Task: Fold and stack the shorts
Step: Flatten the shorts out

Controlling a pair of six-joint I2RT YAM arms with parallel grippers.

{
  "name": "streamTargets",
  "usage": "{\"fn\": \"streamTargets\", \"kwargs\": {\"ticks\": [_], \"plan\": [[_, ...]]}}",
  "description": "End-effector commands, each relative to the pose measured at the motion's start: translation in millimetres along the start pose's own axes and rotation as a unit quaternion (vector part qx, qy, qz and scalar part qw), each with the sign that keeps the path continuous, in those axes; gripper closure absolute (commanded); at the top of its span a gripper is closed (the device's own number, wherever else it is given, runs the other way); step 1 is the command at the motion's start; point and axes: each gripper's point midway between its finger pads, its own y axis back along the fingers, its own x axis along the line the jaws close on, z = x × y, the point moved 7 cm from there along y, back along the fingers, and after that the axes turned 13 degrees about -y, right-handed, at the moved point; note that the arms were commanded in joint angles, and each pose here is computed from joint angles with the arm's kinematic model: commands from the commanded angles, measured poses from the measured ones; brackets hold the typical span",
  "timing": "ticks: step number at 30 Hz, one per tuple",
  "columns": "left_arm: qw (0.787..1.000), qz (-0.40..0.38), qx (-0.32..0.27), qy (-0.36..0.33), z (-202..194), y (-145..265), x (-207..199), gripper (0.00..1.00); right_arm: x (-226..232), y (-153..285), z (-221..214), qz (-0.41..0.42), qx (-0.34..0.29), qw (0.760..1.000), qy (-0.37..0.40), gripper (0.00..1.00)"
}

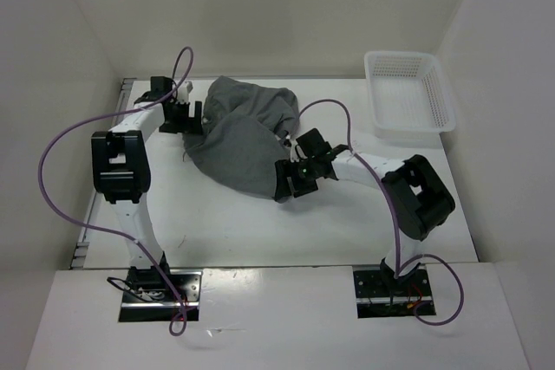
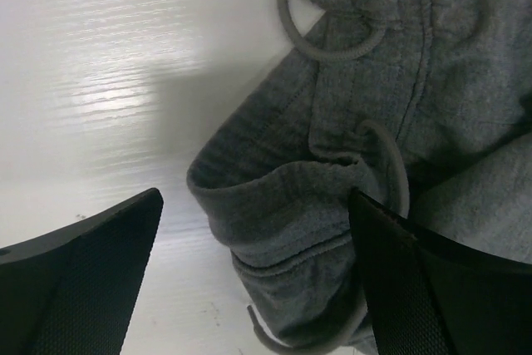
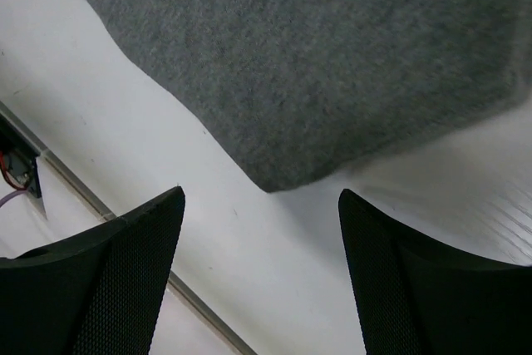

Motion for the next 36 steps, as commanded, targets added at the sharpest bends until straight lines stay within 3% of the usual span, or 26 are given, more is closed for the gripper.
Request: {"fn": "streamTargets", "kwargs": {"ticks": [1, 5, 6, 9, 10, 11, 13, 14, 16, 17, 21, 23, 26, 29, 33, 35, 36], "plan": [[0.999, -0.021, -0.030, -0.009, 10.9, -9.3, -3.2, 0.01, 6.5, -15.7, 8.6, -0.001, -0.029, 1.000, -0.011, 0.20], [0.996, -0.087, -0.030, -0.005, 3.4, -20.1, -17.1, 0.08, 3.0, -22.0, 13.1, -0.016, -0.045, 0.998, -0.036, 0.20], [0.995, -0.097, -0.022, -0.002, -1.8, -20.7, -19.9, 0.21, 4.1, -21.3, 17.7, -0.022, -0.056, 0.997, -0.039, 0.20], [0.995, -0.097, -0.012, 0.005, -12.1, -20.2, -18.8, 0.41, -3.1, -31.3, 30.0, -0.059, -0.079, 0.994, -0.052, 0.25], [0.995, -0.097, -0.013, 0.004, -14.4, -17.7, -20.0, 0.55, -4.3, -33.1, 34.1, -0.068, -0.088, 0.992, -0.057, 0.28], [0.995, -0.104, -0.011, 0.006, -17.3, -18.4, -22.0, 0.62, -10.4, -39.0, 32.6, -0.081, -0.085, 0.991, -0.065, 0.38], [0.995, -0.099, -0.019, 0.007, -15.2, -9.4, -18.9, 0.76, -6.0, -42.8, 37.6, -0.071, -0.081, 0.992, -0.070, 0.51], [0.995, -0.100, -0.014, 0.009, -19.6, -10.6, -20.0, 0.89, -7.4, -47.7, 37.2, -0.070, -0.073, 0.992, -0.071, 0.70], [0.996, -0.093, -0.019, 0.007, -15.4, -2.4, -19.1, 1.00, -6.3, -47.4, 44.7, -0.081, -0.085, 0.991, -0.071, 0.91], [0.996, -0.092, -0.011, 0.014, -21.3, -2.2, -16.1, 1.00, -8.1, -46.0, 47.1, -0.094, -0.091, 0.989, -0.066, 1.00], [0.997, -0.072, -0.027, 0.022, -6.8, 18.9, 1.0, 1.00, -5.9, -6.0, 108.0, -0.134, -0.200, 0.971, 0.006, 1.00], [0.996, -0.056, -0.066, 0.022, 25.2, 42.0, 21.1, 1.00, -7.7, 39.7, 168.2, -0.173, -0.294, 0.939, 0.045, 1.00], [0.988, -0.036, -0.151, 0.004, 85.2, 93.1, 43.6, 1.00, -7.3, 102.5, 235.6, -0.227, -0.375, 0.894, 0.097, 1.00], [0.977, -0.021, -0.213, -0.018, 116.2, 145.0, 44.6, 1.00, 15.5, 149.0, 264.5, -0.231, -0.416, 0.867, 0.144, 1.00], [0.976, -0.045, -0.214, -0.021, 99.5, 172.3, 24.8, 1.00, 26.6, 166.5, 235.2, -0.202, -0.383, 0.884, 0.174, 1.00], [0.976, -0.035, -0.213, -0.019, 87.3, 192.0, 16.1, 1.00, 9.3, 154.1, 206.9, -0.210, -0.344, 0.897, 0.180, 1.00], [0.982, -0.037, -0.186, -0.008, 67.6, 184.7, 11.4, 1.00, 11.5, 168.9, 190.6, -0.212, -0.343, 0.896, 0.188, 1.00]]}}
